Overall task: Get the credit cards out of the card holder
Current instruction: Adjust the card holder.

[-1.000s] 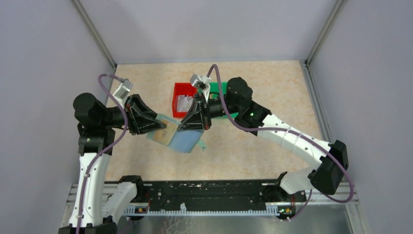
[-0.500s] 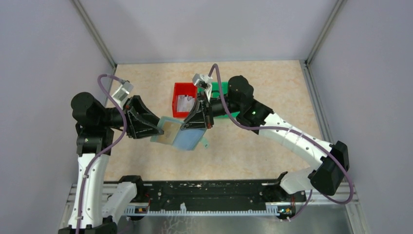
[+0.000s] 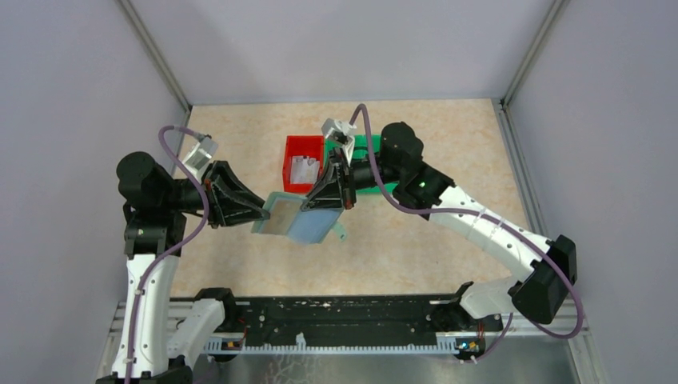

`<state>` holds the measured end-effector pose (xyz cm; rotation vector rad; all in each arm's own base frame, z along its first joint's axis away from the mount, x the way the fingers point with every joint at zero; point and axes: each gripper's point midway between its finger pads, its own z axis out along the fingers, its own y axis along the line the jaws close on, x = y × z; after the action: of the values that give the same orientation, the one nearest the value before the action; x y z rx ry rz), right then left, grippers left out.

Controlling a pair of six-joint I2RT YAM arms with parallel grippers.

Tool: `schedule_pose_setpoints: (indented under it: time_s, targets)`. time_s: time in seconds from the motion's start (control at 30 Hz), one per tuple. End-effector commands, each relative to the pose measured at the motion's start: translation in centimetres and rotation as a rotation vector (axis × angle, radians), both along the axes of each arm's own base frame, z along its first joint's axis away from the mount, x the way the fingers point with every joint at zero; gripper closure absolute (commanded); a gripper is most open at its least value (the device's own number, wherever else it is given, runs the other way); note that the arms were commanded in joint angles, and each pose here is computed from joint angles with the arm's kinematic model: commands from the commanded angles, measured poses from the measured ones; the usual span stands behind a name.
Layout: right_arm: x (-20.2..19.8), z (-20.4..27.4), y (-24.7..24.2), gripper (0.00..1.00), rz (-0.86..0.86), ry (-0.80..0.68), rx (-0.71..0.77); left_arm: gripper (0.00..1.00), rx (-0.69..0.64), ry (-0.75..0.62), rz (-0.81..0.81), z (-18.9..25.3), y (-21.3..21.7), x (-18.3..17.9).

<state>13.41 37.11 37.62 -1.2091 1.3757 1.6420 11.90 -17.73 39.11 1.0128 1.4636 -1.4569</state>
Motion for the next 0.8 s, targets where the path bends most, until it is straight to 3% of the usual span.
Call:
schedule_pose_setpoints:
  time_s: [0.0, 0.77]
  targets:
    - [-1.6, 3.0, -1.5, 1.00, 0.039, -0.123, 0.099, 0.73, 0.016, -0.066, -0.157, 0.7, 0.4, -3.0]
    - [-2.1, 3.1, -1.7, 1.00, 0.058, -0.138, 0.119, 0.79, 0.007, -0.099, -0.178, 0.9, 0.5, -4.0]
